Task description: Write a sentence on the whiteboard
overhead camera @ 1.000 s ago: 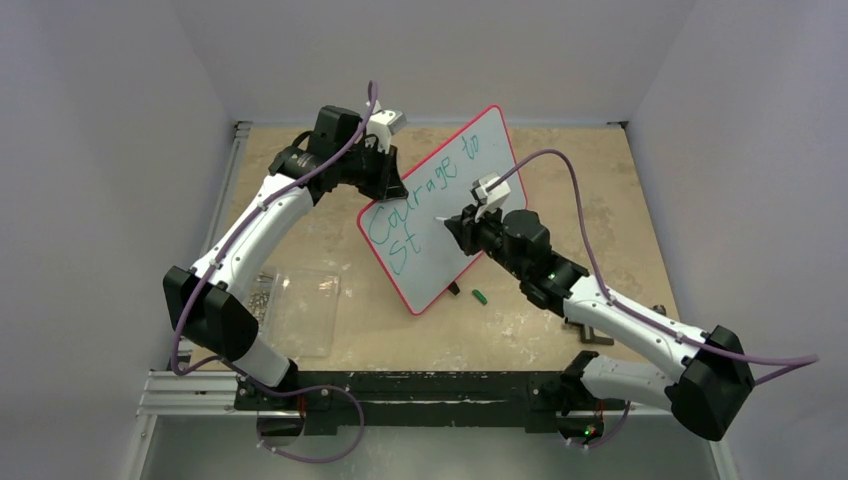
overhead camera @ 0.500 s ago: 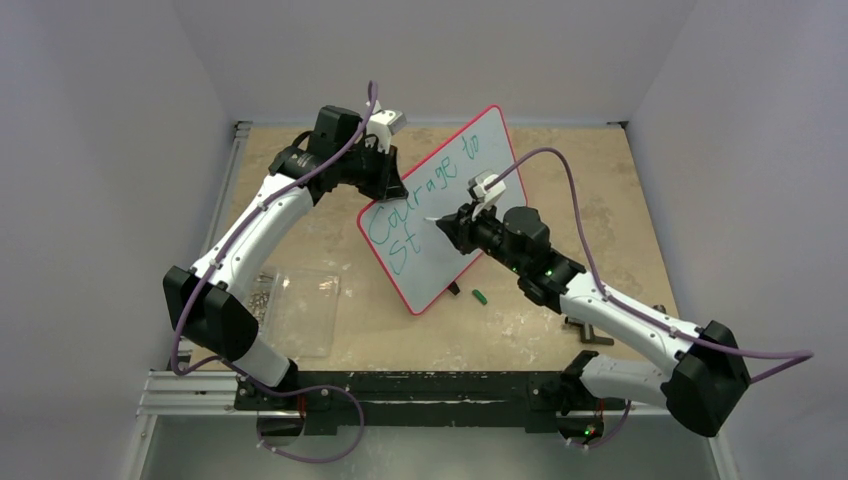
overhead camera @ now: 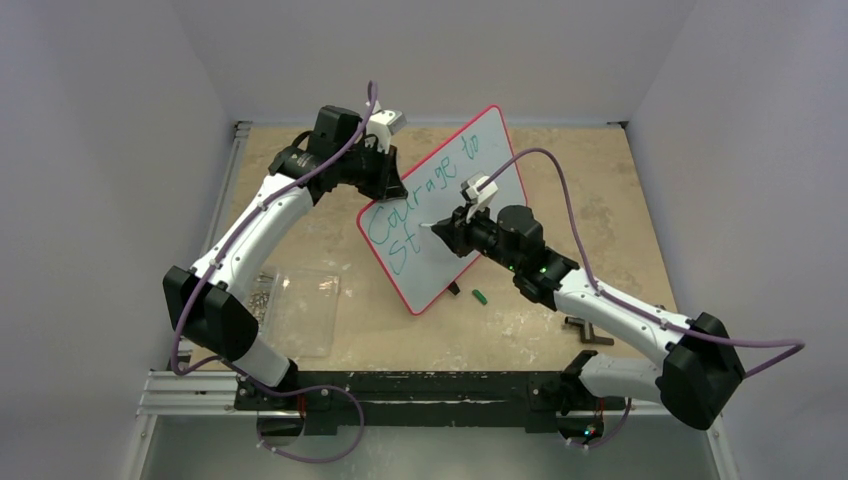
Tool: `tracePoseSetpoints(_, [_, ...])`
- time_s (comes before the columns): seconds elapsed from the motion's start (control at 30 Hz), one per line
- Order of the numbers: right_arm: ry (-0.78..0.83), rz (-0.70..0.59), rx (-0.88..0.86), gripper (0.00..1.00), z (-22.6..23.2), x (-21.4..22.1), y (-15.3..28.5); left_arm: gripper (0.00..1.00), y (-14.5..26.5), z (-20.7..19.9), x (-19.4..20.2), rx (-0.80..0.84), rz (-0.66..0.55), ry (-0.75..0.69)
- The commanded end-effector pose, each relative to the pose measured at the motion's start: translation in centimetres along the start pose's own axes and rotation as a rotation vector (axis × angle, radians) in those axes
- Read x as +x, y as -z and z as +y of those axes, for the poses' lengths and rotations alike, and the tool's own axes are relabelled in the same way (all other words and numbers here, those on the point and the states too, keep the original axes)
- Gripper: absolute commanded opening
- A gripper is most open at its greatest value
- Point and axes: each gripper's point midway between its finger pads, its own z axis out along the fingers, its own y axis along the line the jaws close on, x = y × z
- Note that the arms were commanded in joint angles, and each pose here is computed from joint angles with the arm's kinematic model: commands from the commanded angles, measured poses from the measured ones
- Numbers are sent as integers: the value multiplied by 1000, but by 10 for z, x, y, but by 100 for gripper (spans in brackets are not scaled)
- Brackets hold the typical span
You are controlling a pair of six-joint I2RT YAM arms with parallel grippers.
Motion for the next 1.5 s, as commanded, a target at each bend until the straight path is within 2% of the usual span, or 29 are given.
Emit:
tracePoseSetpoints(0.0, [13, 1, -62, 0, 11, -2, -3, 0, 11, 47, 23, -235, 89, -64])
tracePoseSetpoints(0.53, [-3, 114, -38, 0, 4, 37, 5, 0, 11, 46, 22, -231, 86, -65])
tracePoseSetpoints(0.93, [3, 69, 63, 0, -11, 13, 0, 0, 12, 45, 22, -233, 85, -65])
tracePoseSetpoints(1.47, [5, -2, 66, 0, -8, -27, -12, 0, 13, 44, 22, -225, 82, -64])
